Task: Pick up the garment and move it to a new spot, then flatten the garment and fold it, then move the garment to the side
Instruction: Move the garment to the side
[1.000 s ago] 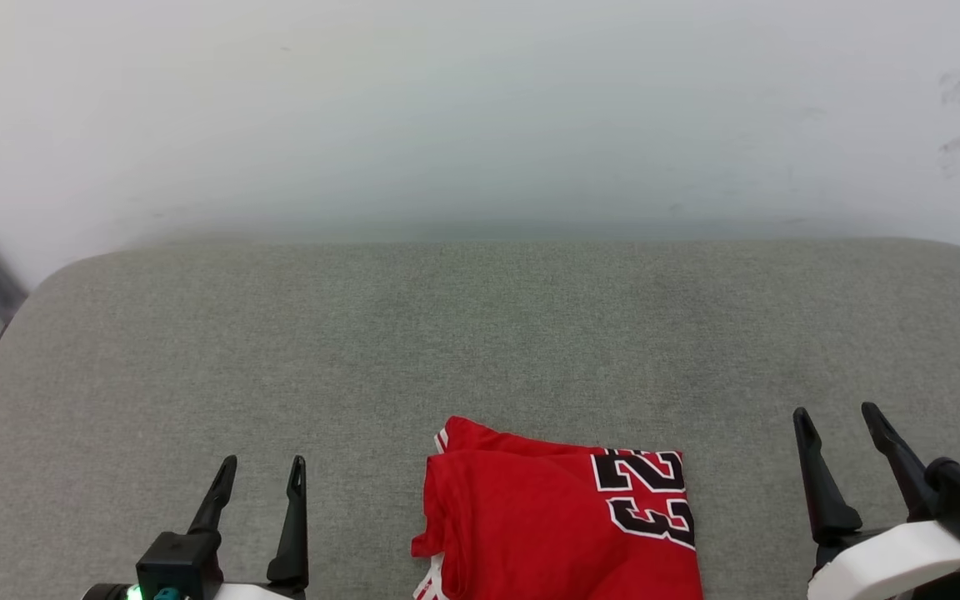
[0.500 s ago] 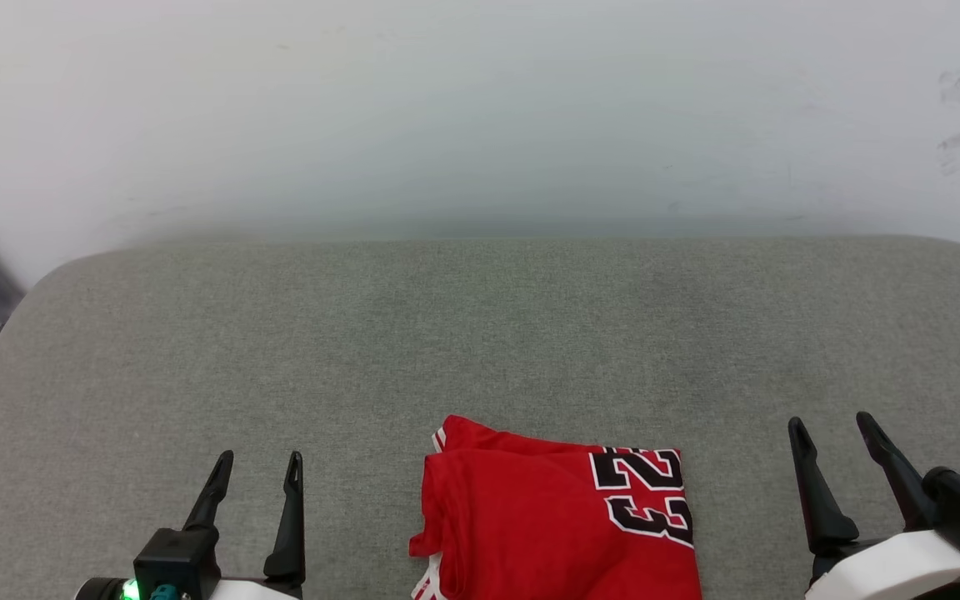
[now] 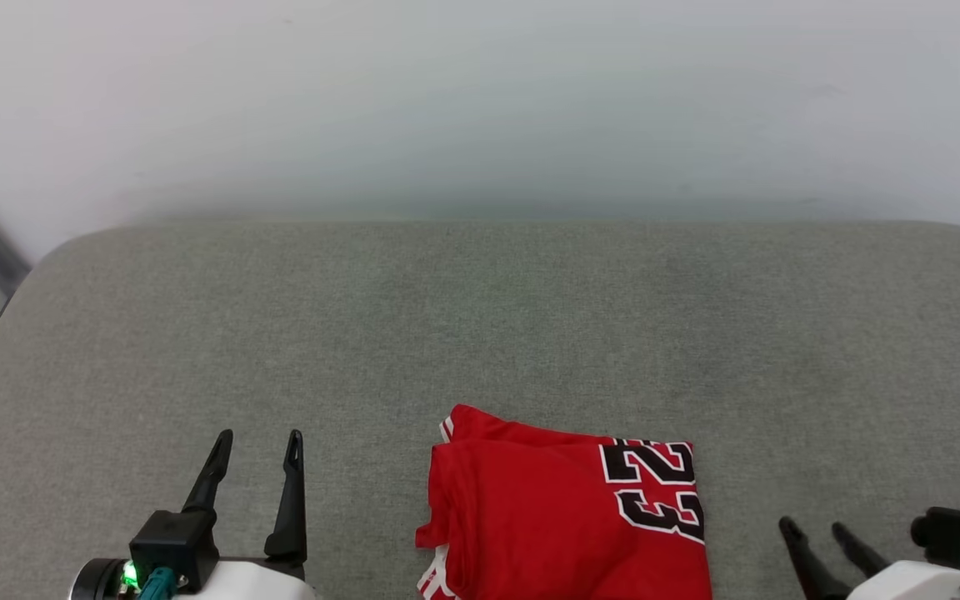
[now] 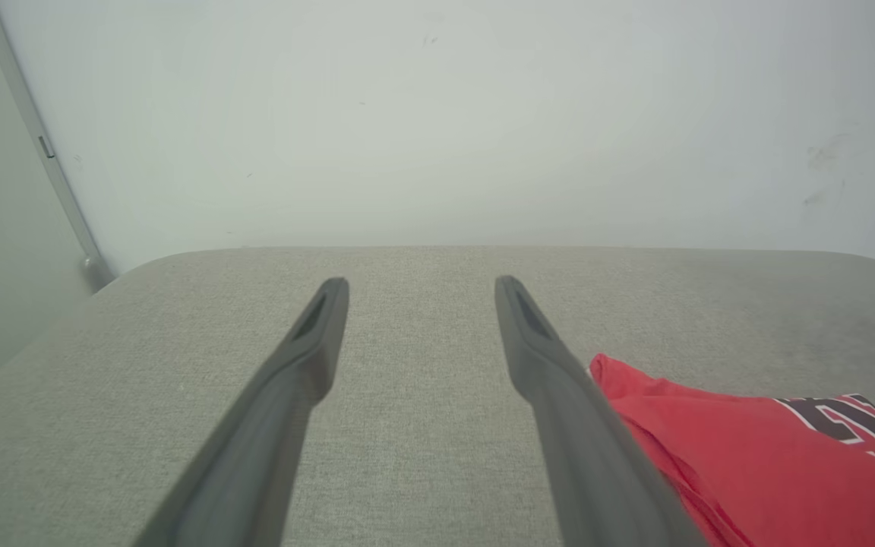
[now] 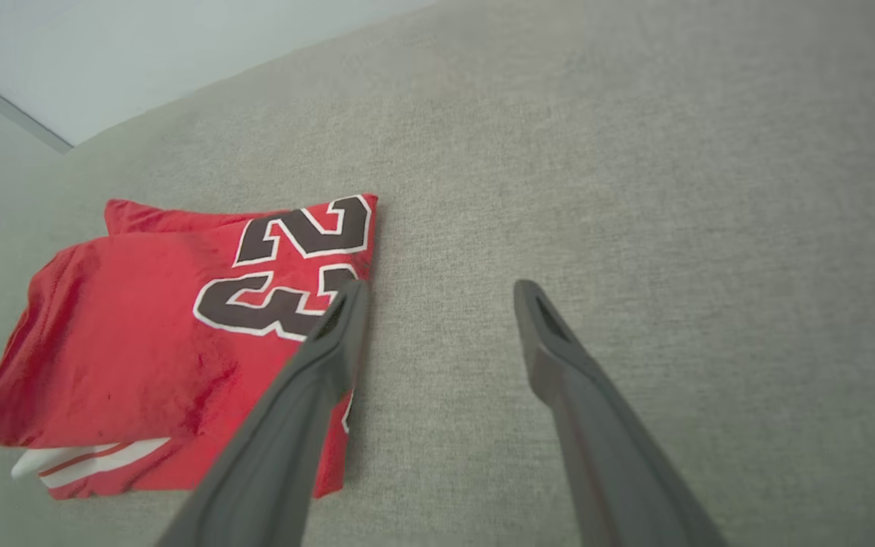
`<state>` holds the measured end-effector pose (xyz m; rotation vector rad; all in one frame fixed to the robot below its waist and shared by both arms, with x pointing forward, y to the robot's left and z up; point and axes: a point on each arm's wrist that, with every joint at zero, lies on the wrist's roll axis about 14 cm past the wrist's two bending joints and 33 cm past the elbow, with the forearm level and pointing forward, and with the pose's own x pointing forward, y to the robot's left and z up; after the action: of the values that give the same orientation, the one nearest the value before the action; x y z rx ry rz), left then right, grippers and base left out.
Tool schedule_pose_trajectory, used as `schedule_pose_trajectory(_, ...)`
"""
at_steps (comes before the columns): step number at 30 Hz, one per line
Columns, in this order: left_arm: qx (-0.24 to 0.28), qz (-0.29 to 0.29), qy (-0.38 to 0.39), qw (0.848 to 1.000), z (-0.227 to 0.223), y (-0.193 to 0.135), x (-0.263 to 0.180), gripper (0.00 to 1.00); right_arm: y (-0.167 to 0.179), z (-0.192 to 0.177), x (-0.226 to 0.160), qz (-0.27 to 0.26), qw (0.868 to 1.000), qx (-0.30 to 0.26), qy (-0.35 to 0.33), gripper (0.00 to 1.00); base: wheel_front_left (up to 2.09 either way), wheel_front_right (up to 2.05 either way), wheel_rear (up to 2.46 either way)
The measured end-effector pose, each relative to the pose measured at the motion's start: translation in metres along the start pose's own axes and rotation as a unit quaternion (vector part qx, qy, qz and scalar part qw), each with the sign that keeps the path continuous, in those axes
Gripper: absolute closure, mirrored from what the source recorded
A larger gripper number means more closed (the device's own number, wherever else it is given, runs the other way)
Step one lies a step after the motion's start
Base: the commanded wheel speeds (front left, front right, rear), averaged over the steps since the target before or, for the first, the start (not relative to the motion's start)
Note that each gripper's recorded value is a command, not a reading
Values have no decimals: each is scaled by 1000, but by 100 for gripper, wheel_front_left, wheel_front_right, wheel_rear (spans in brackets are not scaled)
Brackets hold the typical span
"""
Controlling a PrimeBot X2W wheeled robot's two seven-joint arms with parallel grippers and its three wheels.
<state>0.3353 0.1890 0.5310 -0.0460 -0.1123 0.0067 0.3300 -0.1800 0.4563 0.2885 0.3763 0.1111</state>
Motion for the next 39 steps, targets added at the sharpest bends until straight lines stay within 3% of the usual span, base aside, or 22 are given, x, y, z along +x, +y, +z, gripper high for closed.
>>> schedule_pose_trajectory(7,1,1,-5,1000,2,2,8,0,17,-46,21,48,990,51,121,0,0,0,0)
schedule_pose_trajectory(21,2,15,11,1000,-13,15,28,0,57,-88,73,115,960,98,236,0,0,0,0)
schedule_pose_trajectory(22,2,15,13,1000,-14,15,29,0,60,-91,74,119,957,100,243,13,0,0,0)
schedule_pose_trajectory(24,3,16,12,1000,-14,16,30,0,64,-93,76,125,955,102,250,100,0,0,0)
schedule_pose_trajectory(29,2,16,7,1000,-12,16,29,0,70,-94,73,136,953,90,255,100,0,0,0)
schedule_pose_trajectory(39,5,3,-5,1000,-5,8,21,0,48,-56,68,120,973,-13,195,100,0,0,0)
